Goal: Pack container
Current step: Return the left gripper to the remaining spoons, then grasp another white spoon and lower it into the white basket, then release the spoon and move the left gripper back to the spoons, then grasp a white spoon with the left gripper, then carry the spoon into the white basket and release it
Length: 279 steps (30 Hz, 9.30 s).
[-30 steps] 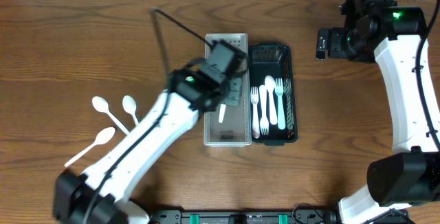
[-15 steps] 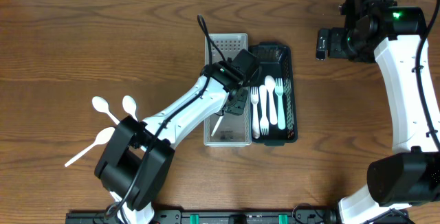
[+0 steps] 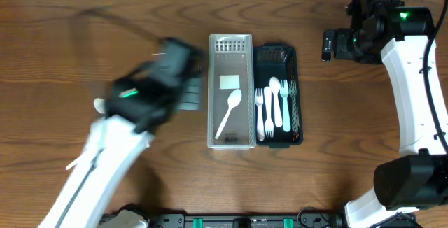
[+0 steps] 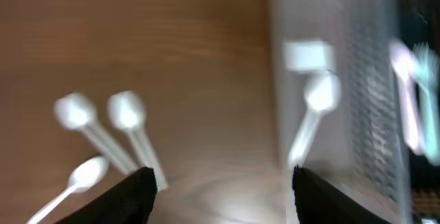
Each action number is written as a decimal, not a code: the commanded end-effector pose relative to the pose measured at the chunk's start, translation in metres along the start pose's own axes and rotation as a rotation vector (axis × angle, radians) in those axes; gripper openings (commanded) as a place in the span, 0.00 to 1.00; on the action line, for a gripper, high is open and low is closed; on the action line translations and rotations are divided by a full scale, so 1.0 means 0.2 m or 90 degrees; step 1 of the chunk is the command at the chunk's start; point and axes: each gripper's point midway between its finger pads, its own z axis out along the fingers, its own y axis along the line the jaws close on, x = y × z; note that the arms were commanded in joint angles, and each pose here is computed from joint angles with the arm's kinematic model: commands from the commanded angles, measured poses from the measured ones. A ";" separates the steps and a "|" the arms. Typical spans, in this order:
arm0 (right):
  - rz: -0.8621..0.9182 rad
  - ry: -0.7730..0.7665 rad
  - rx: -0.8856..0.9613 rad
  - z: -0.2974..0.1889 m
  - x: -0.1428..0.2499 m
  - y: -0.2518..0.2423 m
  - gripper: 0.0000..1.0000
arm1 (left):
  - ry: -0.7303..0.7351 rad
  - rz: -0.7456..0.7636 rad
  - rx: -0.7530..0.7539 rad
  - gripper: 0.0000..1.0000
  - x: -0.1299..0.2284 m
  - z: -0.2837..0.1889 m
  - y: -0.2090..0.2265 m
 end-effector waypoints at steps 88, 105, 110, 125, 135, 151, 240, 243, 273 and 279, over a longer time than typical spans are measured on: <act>-0.004 0.003 -0.008 0.00 0.01 0.00 0.99 | 0.040 0.016 0.096 0.06 -0.04 0.24 -0.22; -0.004 0.003 -0.008 0.00 0.01 0.00 0.99 | 0.204 0.145 0.086 0.06 0.30 0.78 -0.70; -0.004 0.002 -0.008 0.00 0.01 0.00 0.99 | 0.219 0.151 0.078 0.33 0.33 0.83 -0.70; -0.018 0.022 -0.003 -0.01 0.05 -0.01 0.99 | 0.003 0.056 0.055 0.38 -0.11 0.36 -0.38; -0.018 0.040 -0.001 -0.01 0.08 -0.01 0.99 | 0.004 -0.404 -0.124 0.81 -0.09 0.18 0.63; -0.018 0.049 0.000 -0.01 0.10 -0.01 0.99 | 0.253 -0.627 -0.224 0.85 0.48 0.78 1.00; -0.018 0.063 0.001 -0.01 0.13 -0.02 0.99 | 0.023 0.027 0.145 0.06 0.09 0.38 -0.50; -0.018 0.063 0.001 -0.01 0.13 -0.02 0.99 | 0.062 0.069 0.140 0.06 0.17 0.49 -0.60; -0.018 0.067 0.002 -0.01 0.13 -0.02 0.99 | -0.065 -0.058 0.035 0.37 -0.17 0.27 -0.30; -0.018 0.070 0.002 -0.01 0.14 -0.02 0.99 | -0.085 -0.546 -0.088 0.41 -0.15 0.13 0.38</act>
